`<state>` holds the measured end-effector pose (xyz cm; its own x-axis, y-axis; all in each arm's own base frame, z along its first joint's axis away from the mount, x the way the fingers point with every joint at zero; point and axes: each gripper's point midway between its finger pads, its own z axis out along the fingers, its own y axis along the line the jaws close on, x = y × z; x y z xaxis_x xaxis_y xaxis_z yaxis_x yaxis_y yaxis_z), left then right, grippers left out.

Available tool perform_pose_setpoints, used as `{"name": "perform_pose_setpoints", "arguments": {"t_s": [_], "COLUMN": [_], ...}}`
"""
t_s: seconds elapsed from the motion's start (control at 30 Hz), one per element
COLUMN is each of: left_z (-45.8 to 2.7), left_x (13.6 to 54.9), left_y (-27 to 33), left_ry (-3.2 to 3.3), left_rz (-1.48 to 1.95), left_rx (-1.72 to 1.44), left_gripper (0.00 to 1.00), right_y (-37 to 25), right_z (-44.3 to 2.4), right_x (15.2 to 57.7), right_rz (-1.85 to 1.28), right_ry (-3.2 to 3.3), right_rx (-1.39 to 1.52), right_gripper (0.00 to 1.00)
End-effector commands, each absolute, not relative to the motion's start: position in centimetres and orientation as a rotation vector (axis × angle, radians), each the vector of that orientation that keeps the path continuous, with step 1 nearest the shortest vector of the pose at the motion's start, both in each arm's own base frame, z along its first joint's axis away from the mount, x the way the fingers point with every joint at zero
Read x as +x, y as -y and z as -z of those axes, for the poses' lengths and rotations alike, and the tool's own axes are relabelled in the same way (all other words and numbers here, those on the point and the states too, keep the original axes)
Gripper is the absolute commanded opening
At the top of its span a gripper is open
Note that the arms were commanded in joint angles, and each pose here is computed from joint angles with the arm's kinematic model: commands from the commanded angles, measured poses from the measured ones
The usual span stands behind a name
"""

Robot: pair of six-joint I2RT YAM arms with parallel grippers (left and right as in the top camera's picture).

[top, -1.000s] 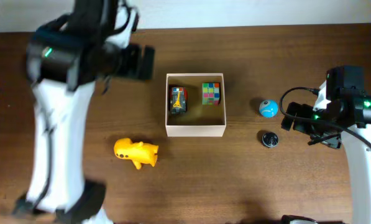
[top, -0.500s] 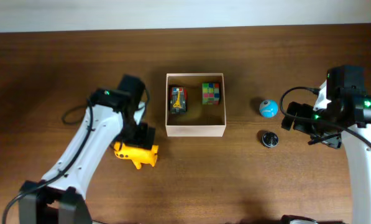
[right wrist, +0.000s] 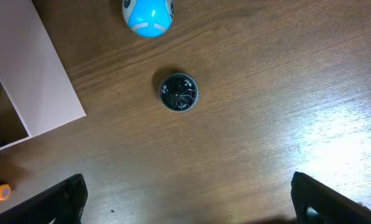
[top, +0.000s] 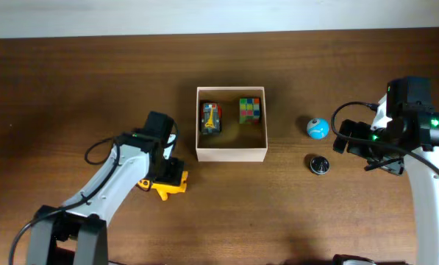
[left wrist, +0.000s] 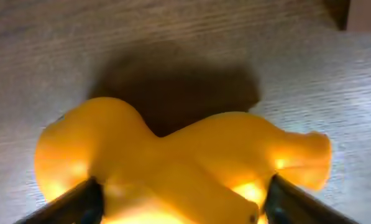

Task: Pack container
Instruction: 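Move the left gripper to the yellow plush toy and grasp it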

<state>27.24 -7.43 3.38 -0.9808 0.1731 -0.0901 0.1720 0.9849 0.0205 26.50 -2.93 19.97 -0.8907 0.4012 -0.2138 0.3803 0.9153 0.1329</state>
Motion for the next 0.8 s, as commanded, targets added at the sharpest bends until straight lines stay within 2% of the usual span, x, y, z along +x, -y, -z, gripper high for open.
{"name": "perform_pose_setpoints", "arguments": {"t_s": [0.0, 0.17, 0.27, 0.5, 0.77], "left_z": [-1.7, -1.6, -1.6, -3.9, -15.7], "left_x": [25.6, 25.9, 26.3, 27.2, 31.3], "left_y": [7.2, 7.3, 7.5, 7.7, 9.6], "left_ry": [-3.078, -3.062, -3.044, -3.037, -2.877], "left_rz": [-0.006, -0.002, 0.004, 0.005, 0.049], "left_rx": [0.273, 0.272, 0.27, 0.27, 0.325], "left_gripper": [0.56, 0.19, 0.03, 0.02, 0.02], "right_y": [3.3, 3.3, 3.3, 3.3, 3.3], "right_z": [-20.5, -20.4, -20.5, -20.5, -20.5], "right_x": [26.8, 26.8, 26.8, 26.8, 26.8], "right_rz": [-0.116, -0.116, -0.116, -0.116, -0.116], "right_ry": [-2.817, -2.818, -2.817, -2.817, -2.817], "right_rx": [0.6, 0.6, 0.6, 0.6, 0.6], "right_gripper": [0.99, 0.99, 0.99, 0.99, 0.99]}}
